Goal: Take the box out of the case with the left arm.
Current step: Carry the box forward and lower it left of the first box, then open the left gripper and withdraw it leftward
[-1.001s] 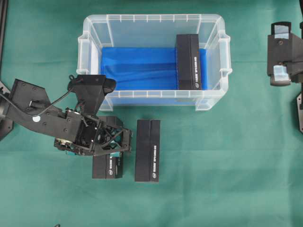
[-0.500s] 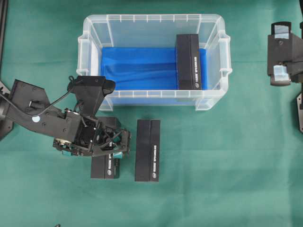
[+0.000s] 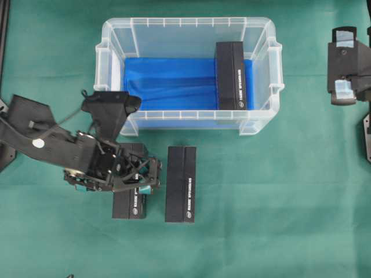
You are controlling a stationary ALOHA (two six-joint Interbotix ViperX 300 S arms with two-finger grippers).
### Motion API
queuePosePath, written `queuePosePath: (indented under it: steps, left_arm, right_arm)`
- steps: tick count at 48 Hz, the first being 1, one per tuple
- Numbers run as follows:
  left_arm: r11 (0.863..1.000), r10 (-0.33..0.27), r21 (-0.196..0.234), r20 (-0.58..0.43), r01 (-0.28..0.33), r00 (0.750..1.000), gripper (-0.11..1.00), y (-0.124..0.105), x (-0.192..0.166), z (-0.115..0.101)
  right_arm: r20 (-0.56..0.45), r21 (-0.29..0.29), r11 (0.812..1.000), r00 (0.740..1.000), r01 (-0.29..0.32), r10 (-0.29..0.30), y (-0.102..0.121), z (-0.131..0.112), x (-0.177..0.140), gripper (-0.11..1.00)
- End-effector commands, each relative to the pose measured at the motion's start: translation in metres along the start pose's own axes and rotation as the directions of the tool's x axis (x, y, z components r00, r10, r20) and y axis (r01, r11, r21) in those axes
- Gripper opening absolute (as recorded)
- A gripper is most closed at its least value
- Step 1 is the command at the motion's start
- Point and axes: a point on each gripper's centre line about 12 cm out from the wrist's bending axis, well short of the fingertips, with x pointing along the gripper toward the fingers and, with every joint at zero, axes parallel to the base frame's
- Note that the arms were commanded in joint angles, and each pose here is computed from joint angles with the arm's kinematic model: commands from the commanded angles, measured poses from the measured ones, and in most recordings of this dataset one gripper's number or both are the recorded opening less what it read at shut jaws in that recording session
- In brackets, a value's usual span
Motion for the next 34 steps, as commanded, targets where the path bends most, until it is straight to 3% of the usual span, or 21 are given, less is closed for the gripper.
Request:
queuePosePath:
  steps: [1,13,21,26,34]
  left_arm:
    - [0.997,-0.070,-0.014,-0.009,0.070,0.998,0.98,-0.009,-0.037,0.004]
    - [0.995,-0.089,-0.051,0.018,0.089,0.996,0.98,-0.005,-0.106,0.024]
    - [0.990,-0.133,-0.045,0.022,0.134,0.991,0.98,-0.006,-0.140,0.027]
    - [0.984,-0.169,-0.045,0.019,0.170,0.985,0.98,-0.011,-0.152,0.027]
    - [0.984,-0.173,-0.036,0.019,0.173,0.985,0.98,-0.016,-0.155,0.027]
  right_arm:
    - [0.025,0.005,1.000,1.000,-0.005,0.005,-0.001,0.002,-0.006,0.00]
    - [0.024,0.005,1.000,1.000,-0.005,0.005,-0.001,0.002,-0.006,0.00]
    - [0.024,0.005,1.000,1.000,-0.004,0.003,-0.001,0.002,-0.006,0.00]
    - [0.024,0.005,1.000,1.000,-0.004,0.003,-0.001,0.002,-0.006,0.00]
    - [0.024,0.006,1.000,1.000,-0.003,0.003,-0.001,0.002,-0.005,0.00]
